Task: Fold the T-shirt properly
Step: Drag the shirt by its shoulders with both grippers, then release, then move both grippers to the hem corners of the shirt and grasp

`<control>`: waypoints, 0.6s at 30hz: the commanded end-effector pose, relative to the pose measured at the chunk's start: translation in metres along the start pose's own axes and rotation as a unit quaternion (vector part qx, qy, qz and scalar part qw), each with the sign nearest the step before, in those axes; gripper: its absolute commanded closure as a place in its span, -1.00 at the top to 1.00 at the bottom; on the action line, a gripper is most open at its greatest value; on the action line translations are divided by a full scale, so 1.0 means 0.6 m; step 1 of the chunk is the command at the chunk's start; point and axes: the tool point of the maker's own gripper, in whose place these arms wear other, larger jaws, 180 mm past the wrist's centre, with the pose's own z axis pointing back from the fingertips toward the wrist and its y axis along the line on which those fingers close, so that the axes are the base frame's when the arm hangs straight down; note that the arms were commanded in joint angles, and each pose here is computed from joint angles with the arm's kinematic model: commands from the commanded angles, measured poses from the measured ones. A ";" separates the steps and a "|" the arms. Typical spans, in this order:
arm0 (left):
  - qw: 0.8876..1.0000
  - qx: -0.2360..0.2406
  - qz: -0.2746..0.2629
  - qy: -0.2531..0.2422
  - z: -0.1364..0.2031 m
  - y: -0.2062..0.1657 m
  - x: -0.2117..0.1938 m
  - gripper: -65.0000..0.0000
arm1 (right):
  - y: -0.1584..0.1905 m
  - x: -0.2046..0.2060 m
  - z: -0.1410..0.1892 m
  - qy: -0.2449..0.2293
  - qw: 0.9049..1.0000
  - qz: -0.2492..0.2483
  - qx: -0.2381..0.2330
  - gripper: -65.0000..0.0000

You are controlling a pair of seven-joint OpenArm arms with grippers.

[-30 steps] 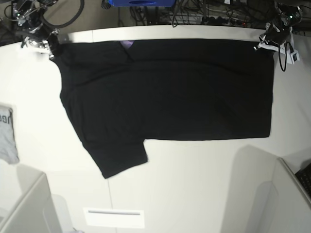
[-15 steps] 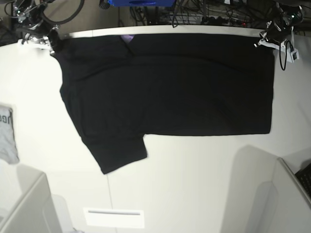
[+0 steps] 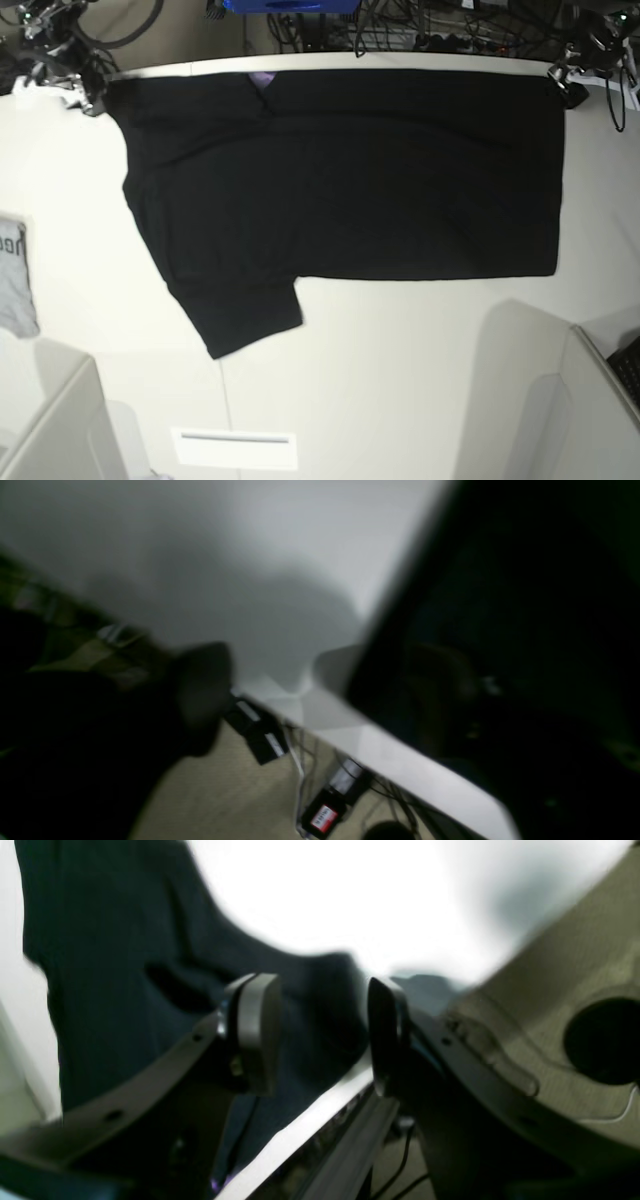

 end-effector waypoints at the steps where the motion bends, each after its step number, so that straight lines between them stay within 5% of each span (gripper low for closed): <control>1: 0.999 0.002 -0.003 -0.035 0.011 0.007 0.039 0.85 | 0.012 0.027 0.009 -0.026 1.000 0.007 0.010 -0.17; 8: 0.994 0.014 -0.027 -0.101 0.039 0.014 0.130 0.85 | 0.099 0.139 -0.011 -0.081 0.994 0.042 0.066 -0.18; 14: 0.990 -0.051 -0.081 -0.102 0.015 -0.092 0.146 0.84 | 0.282 0.107 -0.070 -0.025 0.977 0.128 0.169 -0.19; 18: 0.986 -0.093 -0.092 -0.103 -0.002 -0.154 0.150 0.84 | 0.397 0.087 -0.102 -0.002 0.973 0.119 0.200 -0.17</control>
